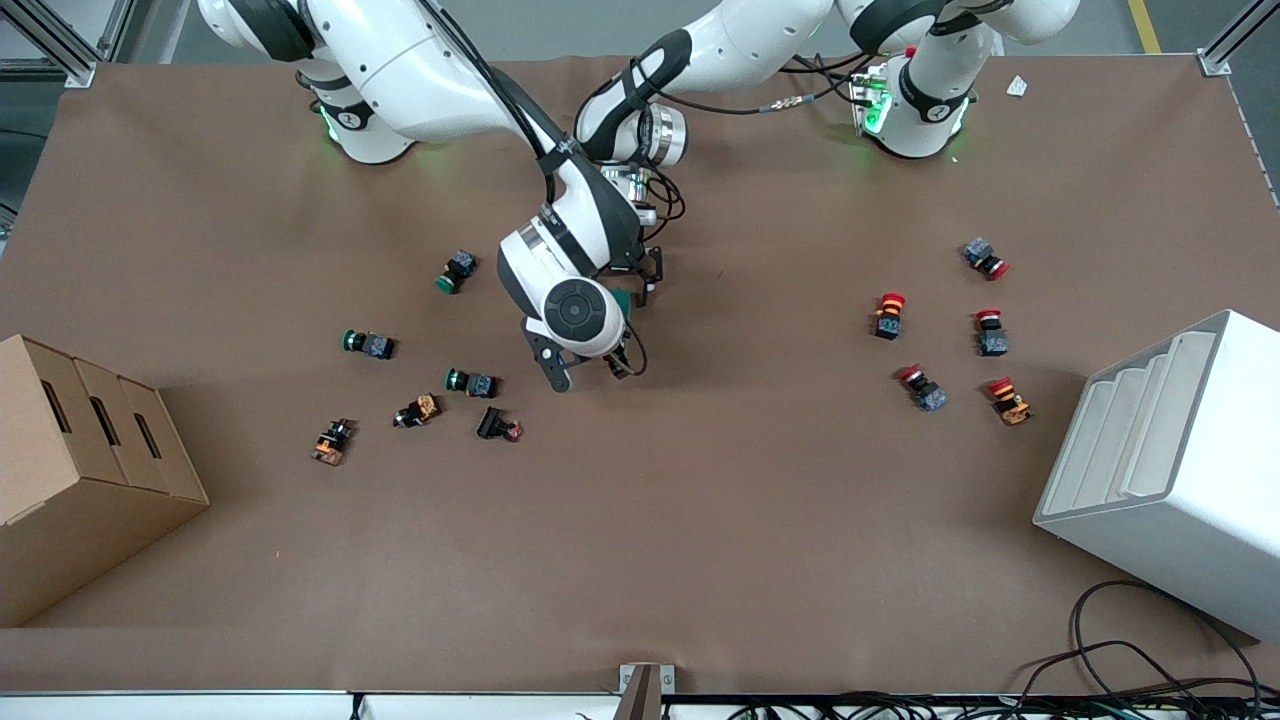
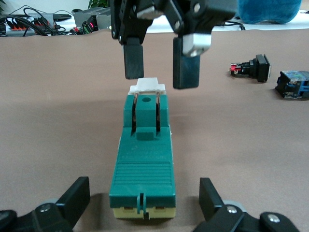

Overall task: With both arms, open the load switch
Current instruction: 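Flip the switch lever with the right gripper while the left gripper holds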

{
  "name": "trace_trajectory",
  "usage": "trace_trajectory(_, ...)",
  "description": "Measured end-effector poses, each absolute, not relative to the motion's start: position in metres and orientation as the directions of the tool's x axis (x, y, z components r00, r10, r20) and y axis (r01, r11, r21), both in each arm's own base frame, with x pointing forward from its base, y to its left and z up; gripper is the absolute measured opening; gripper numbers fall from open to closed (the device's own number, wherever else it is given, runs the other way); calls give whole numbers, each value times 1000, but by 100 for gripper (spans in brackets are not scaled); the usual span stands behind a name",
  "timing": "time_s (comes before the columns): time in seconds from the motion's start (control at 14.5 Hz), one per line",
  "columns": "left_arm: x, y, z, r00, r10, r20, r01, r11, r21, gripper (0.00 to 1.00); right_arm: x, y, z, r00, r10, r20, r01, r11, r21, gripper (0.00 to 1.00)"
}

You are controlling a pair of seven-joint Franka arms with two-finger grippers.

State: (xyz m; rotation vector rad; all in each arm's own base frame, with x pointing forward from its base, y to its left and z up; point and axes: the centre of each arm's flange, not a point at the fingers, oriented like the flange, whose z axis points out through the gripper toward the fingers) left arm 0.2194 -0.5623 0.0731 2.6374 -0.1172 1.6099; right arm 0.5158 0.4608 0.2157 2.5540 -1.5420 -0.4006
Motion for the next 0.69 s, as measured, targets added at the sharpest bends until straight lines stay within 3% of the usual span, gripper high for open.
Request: trace_trajectory(0.69,219,-562,73,455,-39,890,-90,-996,3,100,512,463,221,462,-875,-145,-828,-484,285,100)
